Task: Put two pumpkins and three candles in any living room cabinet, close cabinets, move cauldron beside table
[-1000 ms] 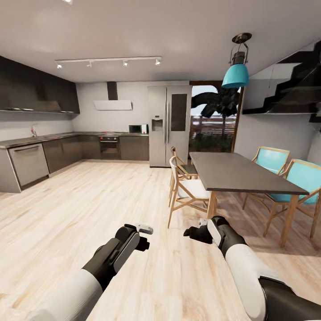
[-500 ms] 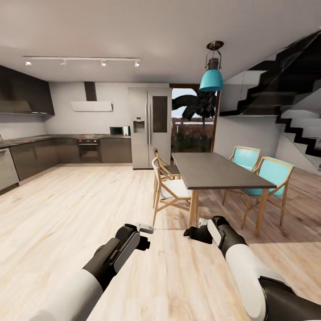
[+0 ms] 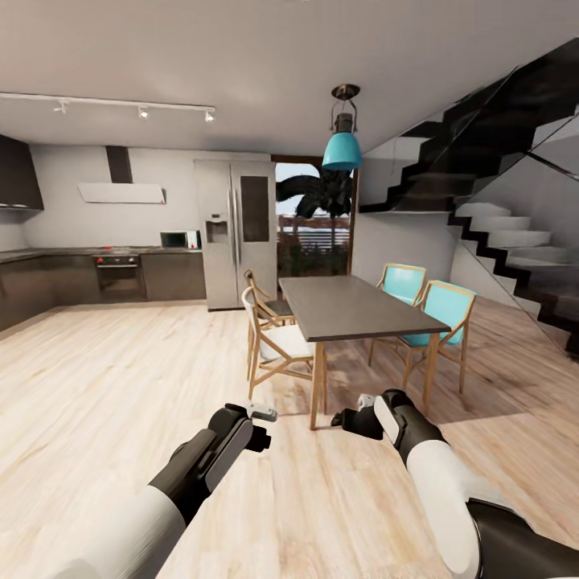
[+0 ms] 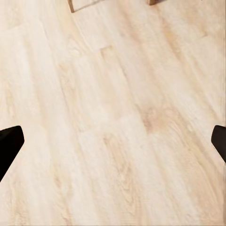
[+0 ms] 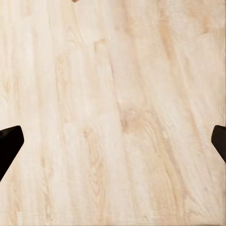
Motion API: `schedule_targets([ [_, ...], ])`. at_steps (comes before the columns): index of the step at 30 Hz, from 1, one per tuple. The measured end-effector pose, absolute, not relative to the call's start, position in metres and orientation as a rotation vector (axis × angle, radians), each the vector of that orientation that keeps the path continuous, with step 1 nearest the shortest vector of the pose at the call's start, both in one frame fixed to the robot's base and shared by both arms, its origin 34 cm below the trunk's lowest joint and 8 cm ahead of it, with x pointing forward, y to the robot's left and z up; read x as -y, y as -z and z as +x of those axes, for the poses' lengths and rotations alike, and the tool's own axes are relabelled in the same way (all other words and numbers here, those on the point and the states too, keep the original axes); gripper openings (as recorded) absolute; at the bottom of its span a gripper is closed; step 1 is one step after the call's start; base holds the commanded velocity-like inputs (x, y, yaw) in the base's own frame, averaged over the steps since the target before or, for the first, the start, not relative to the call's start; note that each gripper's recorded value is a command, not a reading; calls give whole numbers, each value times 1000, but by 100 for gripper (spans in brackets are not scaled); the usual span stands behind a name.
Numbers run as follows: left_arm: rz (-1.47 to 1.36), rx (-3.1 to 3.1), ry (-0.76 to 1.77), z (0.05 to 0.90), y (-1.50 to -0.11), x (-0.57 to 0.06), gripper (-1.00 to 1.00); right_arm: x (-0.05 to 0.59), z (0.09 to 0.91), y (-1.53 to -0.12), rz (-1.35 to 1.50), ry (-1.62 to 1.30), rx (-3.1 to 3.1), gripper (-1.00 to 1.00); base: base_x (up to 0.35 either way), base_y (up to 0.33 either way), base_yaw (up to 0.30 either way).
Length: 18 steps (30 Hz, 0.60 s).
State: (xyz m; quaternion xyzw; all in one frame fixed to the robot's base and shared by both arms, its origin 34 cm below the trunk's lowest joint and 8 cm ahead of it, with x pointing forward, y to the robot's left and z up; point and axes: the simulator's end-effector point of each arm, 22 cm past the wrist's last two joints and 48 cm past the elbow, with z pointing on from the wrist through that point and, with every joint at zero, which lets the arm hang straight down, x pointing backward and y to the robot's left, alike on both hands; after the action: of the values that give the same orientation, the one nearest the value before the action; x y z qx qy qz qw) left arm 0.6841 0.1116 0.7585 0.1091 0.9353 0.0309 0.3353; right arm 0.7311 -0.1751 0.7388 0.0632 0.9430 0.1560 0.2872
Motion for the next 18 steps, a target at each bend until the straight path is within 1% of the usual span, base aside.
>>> schedule_targets([
  [18, 284, -2428, -80, 684, -765, -111, 100, 175, 731, -747, 166, -416, -2507, 100, 0, 0, -272],
])
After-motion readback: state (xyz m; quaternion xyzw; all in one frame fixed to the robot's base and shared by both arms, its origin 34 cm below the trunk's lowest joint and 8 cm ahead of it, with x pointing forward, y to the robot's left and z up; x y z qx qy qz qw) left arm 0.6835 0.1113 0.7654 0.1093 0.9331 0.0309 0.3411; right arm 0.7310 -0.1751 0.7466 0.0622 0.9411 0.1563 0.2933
